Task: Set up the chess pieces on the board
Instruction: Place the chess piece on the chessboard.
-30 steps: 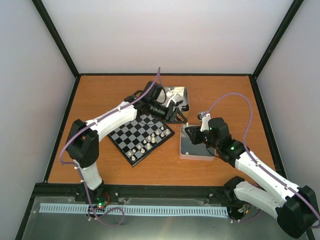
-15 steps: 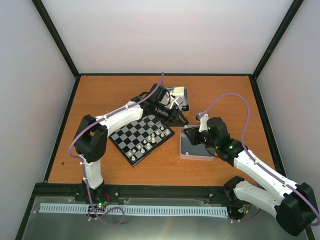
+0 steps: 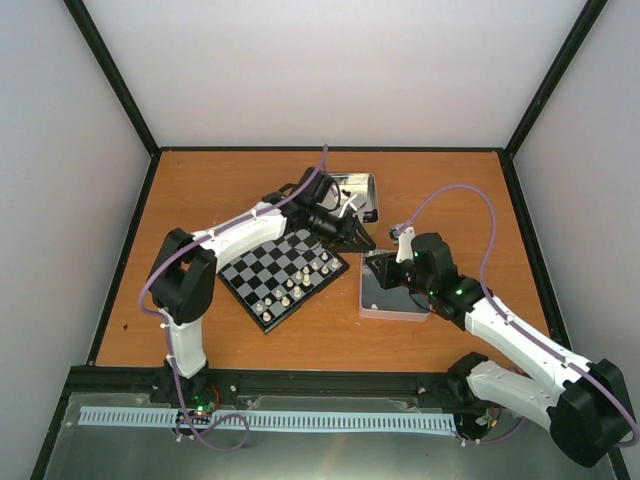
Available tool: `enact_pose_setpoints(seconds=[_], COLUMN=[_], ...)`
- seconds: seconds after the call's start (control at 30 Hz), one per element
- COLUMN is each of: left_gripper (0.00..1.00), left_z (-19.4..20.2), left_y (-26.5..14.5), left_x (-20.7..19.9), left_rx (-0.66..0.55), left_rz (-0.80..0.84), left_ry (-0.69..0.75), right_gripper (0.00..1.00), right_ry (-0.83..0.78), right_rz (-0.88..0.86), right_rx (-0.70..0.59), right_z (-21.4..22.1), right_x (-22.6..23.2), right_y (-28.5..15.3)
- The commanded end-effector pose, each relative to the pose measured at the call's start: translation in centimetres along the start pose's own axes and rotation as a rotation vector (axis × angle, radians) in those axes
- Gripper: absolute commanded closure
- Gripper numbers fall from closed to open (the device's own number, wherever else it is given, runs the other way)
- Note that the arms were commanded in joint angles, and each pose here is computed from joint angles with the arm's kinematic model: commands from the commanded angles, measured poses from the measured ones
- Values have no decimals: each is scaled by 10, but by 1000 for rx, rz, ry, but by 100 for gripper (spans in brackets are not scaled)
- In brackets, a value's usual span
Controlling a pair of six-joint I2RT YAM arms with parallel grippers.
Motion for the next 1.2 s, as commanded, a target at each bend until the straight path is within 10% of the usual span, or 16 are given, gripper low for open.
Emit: enact_pose_setpoints(seconds=[0.0, 0.43, 0.73, 1.17], left_gripper=[78, 89, 94, 94], left_z=[0, -6, -2, 52], left_y=[4, 6, -15, -99], left_x=[-8, 0, 3, 81], left_rx=[27, 14, -87, -456], left_rz=[18, -32, -140, -636], left_ry=[24, 42, 147, 269], right_gripper=[82, 82, 37, 34], right_ry=[-33, -32, 79, 242], right_rz=[-21, -20, 66, 241], right_rx=[-34, -19, 11, -72], right_z=[-14, -13, -7, 15], right_x=[6, 6, -5, -33], right_y=[0, -2, -7, -27])
Point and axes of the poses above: each gripper's point midway between its finger pads, its own y axis out along the fingers, its own x axis along the line the jaws close on, z = x × y, the point moved 3 cm from there along -y, back along the fingers, and after that the axes turned 13 degrees about -y, right-handed, at the moved point
